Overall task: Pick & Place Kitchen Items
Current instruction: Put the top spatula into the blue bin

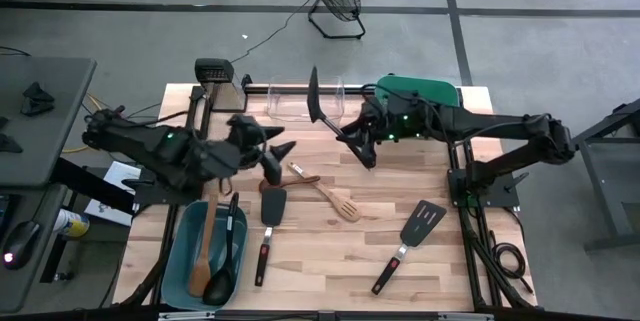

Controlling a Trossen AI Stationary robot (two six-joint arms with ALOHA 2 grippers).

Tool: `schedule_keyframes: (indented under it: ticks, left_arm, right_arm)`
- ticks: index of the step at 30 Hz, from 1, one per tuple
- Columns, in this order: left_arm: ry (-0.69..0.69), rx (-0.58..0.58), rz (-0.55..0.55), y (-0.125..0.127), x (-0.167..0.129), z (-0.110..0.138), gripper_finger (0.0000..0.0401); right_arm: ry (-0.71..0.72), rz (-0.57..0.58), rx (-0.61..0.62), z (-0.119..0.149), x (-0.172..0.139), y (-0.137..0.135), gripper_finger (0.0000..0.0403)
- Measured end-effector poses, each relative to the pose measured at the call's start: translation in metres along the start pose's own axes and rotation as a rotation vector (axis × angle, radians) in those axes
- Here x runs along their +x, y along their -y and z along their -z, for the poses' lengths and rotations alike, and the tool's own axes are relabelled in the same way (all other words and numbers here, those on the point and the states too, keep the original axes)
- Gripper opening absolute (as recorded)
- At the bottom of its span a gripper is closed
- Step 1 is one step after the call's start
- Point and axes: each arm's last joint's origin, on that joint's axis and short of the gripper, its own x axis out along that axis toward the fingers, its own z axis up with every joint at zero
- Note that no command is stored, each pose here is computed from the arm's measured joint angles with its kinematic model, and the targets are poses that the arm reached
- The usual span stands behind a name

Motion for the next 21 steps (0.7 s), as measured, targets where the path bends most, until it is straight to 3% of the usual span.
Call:
schedule_keyframes:
  ticks: [12,17,21]
  left_arm:
    - [0.052,0.019,0.084,0.008,0.059,-0.008,0.0229]
    - [0.046,-0.006,0.092,0.009,0.077,-0.006,0.027]
    - [0.084,-0.037,0.173,0.013,0.086,-0.01,0.0306]
  right_arm:
    - [0.074,-0.132,-0.052,-0.013,-0.018,0.004,0.0065]
    - [0.102,-0.142,-0.087,-0.017,-0.029,0.001,0.0065]
    - [0.106,-0.152,-0.1,-0.018,-0.032,0.001,0.0065]
